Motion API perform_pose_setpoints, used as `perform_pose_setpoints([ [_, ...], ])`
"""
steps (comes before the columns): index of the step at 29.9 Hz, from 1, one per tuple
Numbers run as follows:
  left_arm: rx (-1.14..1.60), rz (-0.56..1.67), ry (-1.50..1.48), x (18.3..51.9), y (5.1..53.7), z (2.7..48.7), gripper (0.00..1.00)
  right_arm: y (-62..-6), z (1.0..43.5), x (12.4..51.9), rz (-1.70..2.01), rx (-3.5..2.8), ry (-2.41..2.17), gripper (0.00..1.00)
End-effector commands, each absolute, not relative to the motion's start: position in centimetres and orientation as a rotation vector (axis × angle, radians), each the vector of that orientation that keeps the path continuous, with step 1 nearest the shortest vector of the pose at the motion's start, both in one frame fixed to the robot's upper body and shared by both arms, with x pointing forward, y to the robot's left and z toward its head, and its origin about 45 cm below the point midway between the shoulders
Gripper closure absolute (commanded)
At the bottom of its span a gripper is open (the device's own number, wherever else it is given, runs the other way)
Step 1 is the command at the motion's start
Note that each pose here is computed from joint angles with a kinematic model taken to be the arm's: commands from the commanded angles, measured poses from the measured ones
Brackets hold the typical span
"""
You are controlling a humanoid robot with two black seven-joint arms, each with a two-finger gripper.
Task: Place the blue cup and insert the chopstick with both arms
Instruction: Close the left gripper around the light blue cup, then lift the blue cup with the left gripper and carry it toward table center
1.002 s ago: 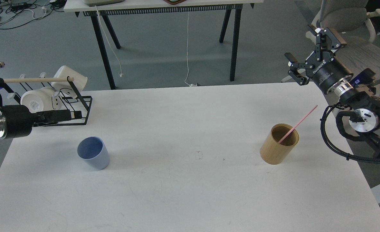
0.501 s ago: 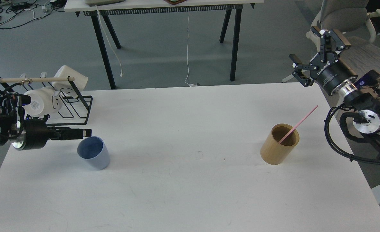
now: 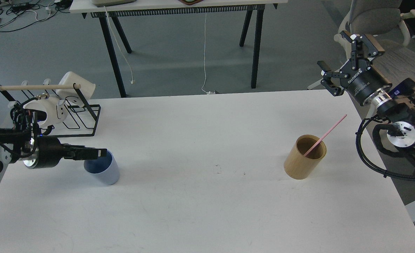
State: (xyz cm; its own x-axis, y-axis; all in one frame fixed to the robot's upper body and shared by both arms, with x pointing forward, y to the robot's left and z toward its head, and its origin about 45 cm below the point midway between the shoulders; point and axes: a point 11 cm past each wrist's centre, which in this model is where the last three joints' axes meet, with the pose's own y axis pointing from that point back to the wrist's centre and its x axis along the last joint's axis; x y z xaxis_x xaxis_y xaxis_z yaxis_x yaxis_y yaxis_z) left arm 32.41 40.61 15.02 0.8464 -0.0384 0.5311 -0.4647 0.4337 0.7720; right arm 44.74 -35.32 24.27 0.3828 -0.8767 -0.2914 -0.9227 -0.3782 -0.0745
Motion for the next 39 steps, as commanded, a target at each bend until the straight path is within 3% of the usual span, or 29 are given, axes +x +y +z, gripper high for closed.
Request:
perform_pose_setpoints([
  [1, 1.106, 0.295, -0.533, 32.22, 40.93, 14.69, 0.06, -35.36, 24.21, 44.71, 0.301, -2.417, 1.604, 0.03],
  [6, 1.108, 0.302, -0.539, 32.37, 41.06, 14.8, 0.2, -35.29, 24.18, 44.71, 0.302, -2.418, 1.602, 0.03],
  [11, 1.11, 0.304, -0.538, 32.17, 41.2, 14.61, 0.26, -35.36, 24.21, 44.71, 0.301, -2.417, 1.604, 0.03],
  [15, 1.113, 0.305, -0.534, 32.04, 41.34, 14.47, 0.44, -35.4, 24.07, 44.63, 0.304, -2.417, 1.606, 0.03],
  [23, 1.119, 0.307, -0.533, 31.93, 41.54, 14.33, 0.48, -35.41, 24.0, 44.6, 0.306, -2.417, 1.607, 0.03],
  [26, 1.121, 0.306, -0.526, 31.64, 41.68, 14.1, 0.65, -35.46, 23.99, 44.6, 0.305, -2.417, 1.609, 0.03],
  [28, 1.118, 0.308, -0.524, 31.62, 41.63, 14.08, 0.69, -35.48, 23.92, 44.57, 0.307, -2.417, 1.61, 0.03],
  [32, 1.116, 0.313, -0.525, 31.73, 41.66, 14.23, 0.93, -35.54, 23.71, 44.46, 0.313, -2.417, 1.613, 0.03],
  [39, 1.102, 0.328, -0.525, 31.9, 41.5, 14.61, 0.99, -35.78, 23.72, 44.4, 0.31, -2.416, 1.619, 0.03],
])
